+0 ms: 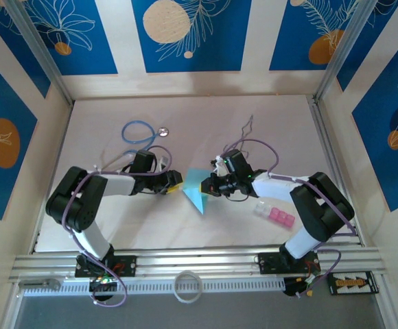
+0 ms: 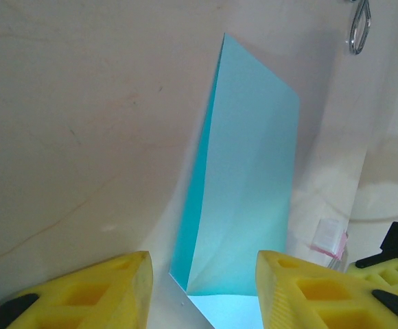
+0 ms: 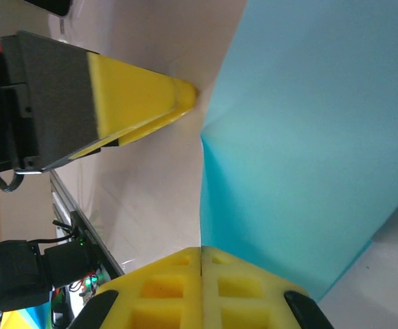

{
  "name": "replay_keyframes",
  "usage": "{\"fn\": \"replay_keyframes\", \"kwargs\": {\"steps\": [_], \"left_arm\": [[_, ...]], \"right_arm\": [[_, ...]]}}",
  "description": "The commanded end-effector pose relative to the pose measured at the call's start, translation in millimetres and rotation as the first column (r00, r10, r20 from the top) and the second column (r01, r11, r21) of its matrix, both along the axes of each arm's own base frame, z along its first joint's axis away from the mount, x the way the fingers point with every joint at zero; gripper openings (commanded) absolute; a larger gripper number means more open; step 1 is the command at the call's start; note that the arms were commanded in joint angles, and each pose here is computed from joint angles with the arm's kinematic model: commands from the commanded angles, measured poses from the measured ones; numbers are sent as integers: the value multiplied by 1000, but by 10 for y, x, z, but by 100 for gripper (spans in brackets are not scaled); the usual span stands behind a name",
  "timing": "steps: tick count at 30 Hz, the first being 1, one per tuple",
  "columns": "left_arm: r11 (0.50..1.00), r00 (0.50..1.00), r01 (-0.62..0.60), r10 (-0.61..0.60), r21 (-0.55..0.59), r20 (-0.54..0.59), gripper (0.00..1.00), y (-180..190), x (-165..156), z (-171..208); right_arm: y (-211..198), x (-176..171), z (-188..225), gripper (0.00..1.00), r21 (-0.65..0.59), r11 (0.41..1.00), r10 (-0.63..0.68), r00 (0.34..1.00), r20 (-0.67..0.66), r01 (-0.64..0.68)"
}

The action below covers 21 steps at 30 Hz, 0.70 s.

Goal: Fold a paper plane with a square sheet of paper (pick it up from the middle)
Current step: Fourth fold the wing at the center of the table.

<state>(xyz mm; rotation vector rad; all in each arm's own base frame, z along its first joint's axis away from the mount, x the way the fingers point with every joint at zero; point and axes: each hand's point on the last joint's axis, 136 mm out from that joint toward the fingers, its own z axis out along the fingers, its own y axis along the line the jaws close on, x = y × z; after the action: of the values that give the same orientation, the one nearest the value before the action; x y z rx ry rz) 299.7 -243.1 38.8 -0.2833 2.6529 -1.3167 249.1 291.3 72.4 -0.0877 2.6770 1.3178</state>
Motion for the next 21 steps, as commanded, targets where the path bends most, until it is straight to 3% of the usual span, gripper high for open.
{"fn": "replay_keyframes", "kwargs": {"steps": [1, 21], "left_arm": [[999, 1000, 16, -16, -43, -5, 44, -60, 67, 91], [991, 998, 51, -55, -123, -28, 38, -231, 111, 121]], "right_arm": [[36, -42, 147, 0, 61, 998, 30, 999, 27, -32], [40, -103, 211, 0, 101, 993, 53, 997, 54, -58]]}}
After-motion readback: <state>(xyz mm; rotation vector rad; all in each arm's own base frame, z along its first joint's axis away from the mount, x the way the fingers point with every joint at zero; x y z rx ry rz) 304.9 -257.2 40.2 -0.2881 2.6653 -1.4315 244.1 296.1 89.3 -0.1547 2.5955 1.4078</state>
